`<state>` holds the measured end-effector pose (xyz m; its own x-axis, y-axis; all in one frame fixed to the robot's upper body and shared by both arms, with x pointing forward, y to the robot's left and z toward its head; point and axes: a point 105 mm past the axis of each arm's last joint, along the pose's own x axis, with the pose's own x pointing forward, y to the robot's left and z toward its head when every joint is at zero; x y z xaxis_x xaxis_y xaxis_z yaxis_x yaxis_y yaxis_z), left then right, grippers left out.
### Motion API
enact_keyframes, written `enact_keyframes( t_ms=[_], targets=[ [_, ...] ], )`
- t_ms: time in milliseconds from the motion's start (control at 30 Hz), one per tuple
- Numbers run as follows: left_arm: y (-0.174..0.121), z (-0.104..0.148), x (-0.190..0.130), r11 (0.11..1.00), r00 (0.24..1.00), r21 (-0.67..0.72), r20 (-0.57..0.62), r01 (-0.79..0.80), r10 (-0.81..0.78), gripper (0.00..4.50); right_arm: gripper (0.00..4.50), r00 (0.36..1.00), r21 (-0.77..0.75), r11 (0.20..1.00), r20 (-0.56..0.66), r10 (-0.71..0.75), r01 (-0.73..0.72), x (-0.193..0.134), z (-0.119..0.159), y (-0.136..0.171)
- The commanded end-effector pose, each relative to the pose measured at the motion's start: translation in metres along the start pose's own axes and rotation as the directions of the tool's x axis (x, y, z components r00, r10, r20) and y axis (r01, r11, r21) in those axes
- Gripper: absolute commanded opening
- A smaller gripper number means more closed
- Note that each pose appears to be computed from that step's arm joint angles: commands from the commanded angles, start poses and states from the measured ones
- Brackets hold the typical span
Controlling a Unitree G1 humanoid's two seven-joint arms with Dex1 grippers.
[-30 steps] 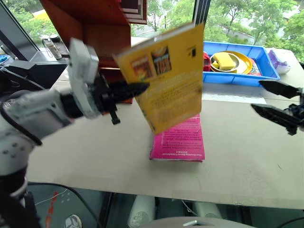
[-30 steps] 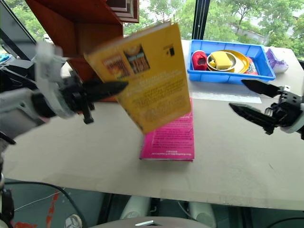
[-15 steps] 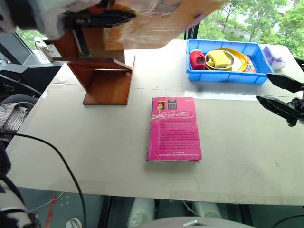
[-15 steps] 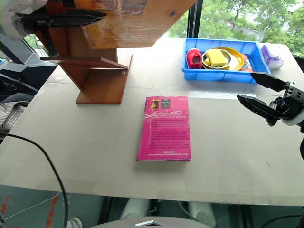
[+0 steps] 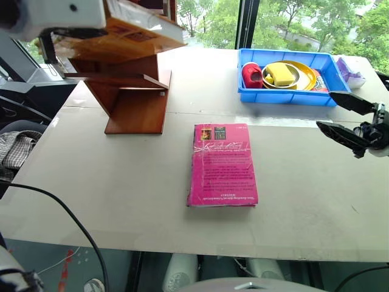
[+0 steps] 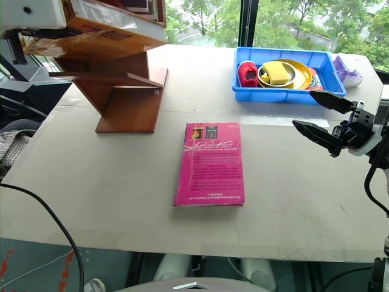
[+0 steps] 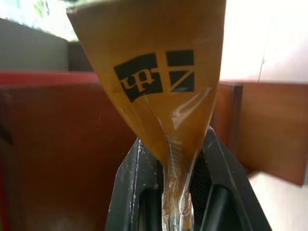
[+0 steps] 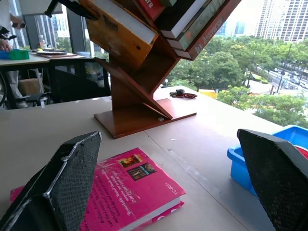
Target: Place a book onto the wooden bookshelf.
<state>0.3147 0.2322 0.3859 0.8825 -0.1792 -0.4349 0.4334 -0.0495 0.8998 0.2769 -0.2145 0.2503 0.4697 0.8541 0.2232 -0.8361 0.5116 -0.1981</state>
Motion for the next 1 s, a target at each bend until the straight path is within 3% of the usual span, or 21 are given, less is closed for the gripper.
enact_keyframes(
  t_ms=[33, 333, 367, 500, 600, 667, 800, 867, 1000],
  targets=[
    [-0.006, -0.029, 0.008, 0.999, 0.978, 0.024, -0.21, 0.022, -0.017, 0.19, 4.5, 1.0, -0.058, 0.998, 0.017, 0.024, -0.023, 0.004, 0.011, 0.003],
    [-0.022, -0.032, 0.035, 0.992, 0.966, -0.061, -0.229, 0.109, -0.12, 0.19, 4.5, 0.999, -0.137, 0.99, 0.006, 0.038, -0.037, 0.011, 0.018, 0.012],
    [-0.023, -0.032, 0.037, 0.991, 0.966, -0.065, -0.226, 0.116, -0.128, 1.18, 4.5, 0.999, -0.138, 0.99, 0.007, 0.039, -0.038, 0.013, 0.019, 0.012],
    [-0.001, -0.009, 0.041, 0.991, 0.995, -0.131, -0.097, -0.019, 0.006, 2.98, 4.5, 0.999, -0.137, 0.99, 0.005, 0.048, -0.047, 0.017, 0.019, 0.014],
    [0.018, -0.002, 0.023, 0.952, 0.99, -0.285, 0.052, -0.109, 0.129, 4.26, 4.5, 0.999, -0.139, 0.989, 0.002, 0.049, -0.048, 0.017, 0.022, 0.014],
    [0.021, 0.005, -0.001, 0.924, 0.969, -0.372, 0.181, -0.091, 0.168, 4.26, 4.5, 0.999, -0.143, 0.989, -0.008, 0.044, -0.044, 0.015, 0.022, 0.013],
    [-0.003, 0.029, -0.032, 0.817, 0.894, -0.562, 0.421, 0.128, 0.15, 4.26, 4.5, 0.999, -0.142, 0.989, -0.025, 0.037, -0.04, 0.016, 0.021, 0.013],
    [-0.026, 0.051, -0.037, 0.775, 0.811, -0.574, 0.567, 0.264, 0.143, 4.26, 4.5, 0.999, -0.139, 0.989, -0.031, 0.036, -0.04, 0.018, 0.021, 0.015],
    [-0.074, 0.082, -0.029, 0.639, 0.69, -0.59, 0.713, 0.494, 0.125, 4.26, 4.5, 0.998, -0.128, 0.991, -0.046, 0.03, -0.036, 0.016, 0.02, 0.016]
  ],
)
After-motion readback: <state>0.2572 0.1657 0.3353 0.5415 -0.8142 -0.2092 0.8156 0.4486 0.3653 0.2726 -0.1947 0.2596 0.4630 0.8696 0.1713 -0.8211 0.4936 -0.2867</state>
